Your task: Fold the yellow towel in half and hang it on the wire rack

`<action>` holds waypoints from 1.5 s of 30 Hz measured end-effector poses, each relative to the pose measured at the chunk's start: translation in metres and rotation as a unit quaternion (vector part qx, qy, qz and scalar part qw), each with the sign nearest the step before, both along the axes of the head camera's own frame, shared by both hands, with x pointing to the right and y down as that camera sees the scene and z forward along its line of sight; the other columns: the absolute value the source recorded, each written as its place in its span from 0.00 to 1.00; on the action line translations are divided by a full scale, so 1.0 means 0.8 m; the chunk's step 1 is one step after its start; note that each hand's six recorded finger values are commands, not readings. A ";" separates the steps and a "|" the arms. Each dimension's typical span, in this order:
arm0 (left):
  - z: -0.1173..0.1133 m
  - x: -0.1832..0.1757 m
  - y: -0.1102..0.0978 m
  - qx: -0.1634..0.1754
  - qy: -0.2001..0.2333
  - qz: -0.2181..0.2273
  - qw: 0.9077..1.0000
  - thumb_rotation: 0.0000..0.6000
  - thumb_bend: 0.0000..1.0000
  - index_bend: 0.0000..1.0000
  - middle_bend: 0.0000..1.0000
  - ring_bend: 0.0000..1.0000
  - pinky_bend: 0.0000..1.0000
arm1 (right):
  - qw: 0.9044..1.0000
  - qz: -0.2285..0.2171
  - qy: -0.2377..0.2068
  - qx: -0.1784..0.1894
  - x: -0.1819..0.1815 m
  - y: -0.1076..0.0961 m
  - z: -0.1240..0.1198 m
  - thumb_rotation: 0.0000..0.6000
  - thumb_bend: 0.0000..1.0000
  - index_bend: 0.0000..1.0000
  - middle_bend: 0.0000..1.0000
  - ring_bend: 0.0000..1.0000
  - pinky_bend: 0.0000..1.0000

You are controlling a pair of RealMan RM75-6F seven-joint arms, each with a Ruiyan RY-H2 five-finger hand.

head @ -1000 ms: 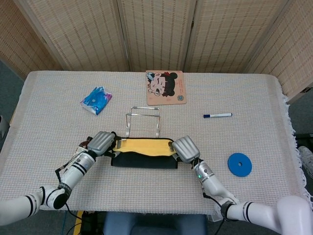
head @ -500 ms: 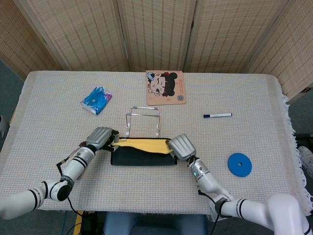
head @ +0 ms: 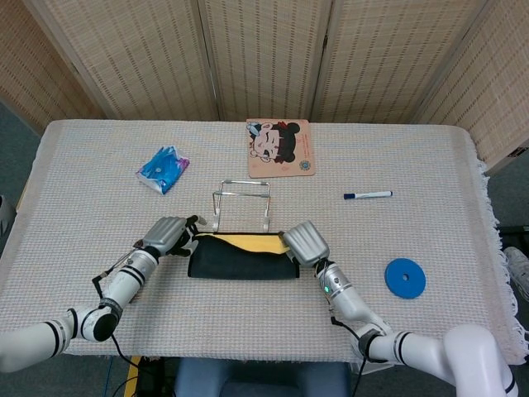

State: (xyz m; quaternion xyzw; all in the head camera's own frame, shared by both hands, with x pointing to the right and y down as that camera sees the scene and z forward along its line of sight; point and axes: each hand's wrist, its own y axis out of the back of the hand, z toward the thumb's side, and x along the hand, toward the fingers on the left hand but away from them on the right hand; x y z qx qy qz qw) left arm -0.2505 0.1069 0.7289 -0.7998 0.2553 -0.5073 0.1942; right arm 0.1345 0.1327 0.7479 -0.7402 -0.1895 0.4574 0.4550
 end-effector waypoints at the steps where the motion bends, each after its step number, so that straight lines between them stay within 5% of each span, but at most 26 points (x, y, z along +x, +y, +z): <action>1: -0.001 0.000 0.000 0.001 0.001 -0.002 1.000 1.00 0.51 0.19 0.96 0.80 0.92 | 1.000 -0.001 0.001 0.002 -0.001 -0.001 0.000 1.00 0.44 0.63 0.96 0.99 1.00; 12: -0.020 -0.015 0.001 0.013 0.012 -0.034 0.999 1.00 0.51 0.10 0.96 0.80 0.92 | 1.000 -0.011 0.012 0.018 -0.010 -0.013 0.008 1.00 0.44 0.56 0.96 0.99 1.00; 19: -0.035 -0.025 0.004 0.022 0.023 -0.051 0.998 1.00 0.51 0.09 0.96 0.80 0.92 | 0.999 -0.014 0.015 0.029 -0.016 -0.020 0.012 1.00 0.42 0.20 0.94 0.99 1.00; 23: -0.043 -0.032 0.006 0.028 0.028 -0.059 0.997 1.00 0.49 0.09 0.96 0.80 0.92 | 0.999 -0.014 0.008 0.034 -0.018 -0.024 0.009 1.00 0.41 0.11 0.94 0.99 1.00; 32: -0.061 -0.047 0.010 0.043 0.035 -0.071 0.996 1.00 0.49 0.09 0.96 0.80 0.92 | 0.998 -0.021 -0.014 0.054 -0.003 -0.033 -0.012 1.00 0.40 0.11 0.92 0.99 1.00; 40: -0.088 -0.062 0.020 0.068 0.044 -0.074 0.994 1.00 0.49 0.09 0.96 0.80 0.92 | 0.995 -0.062 -0.032 0.071 0.042 -0.035 -0.045 1.00 0.14 0.36 0.87 0.94 1.00; 45: -0.100 -0.078 0.030 0.081 0.040 -0.078 0.993 1.00 0.49 0.09 0.96 0.80 0.92 | 0.992 -0.105 -0.021 0.062 0.062 -0.015 -0.043 1.00 0.05 0.39 0.87 0.94 1.00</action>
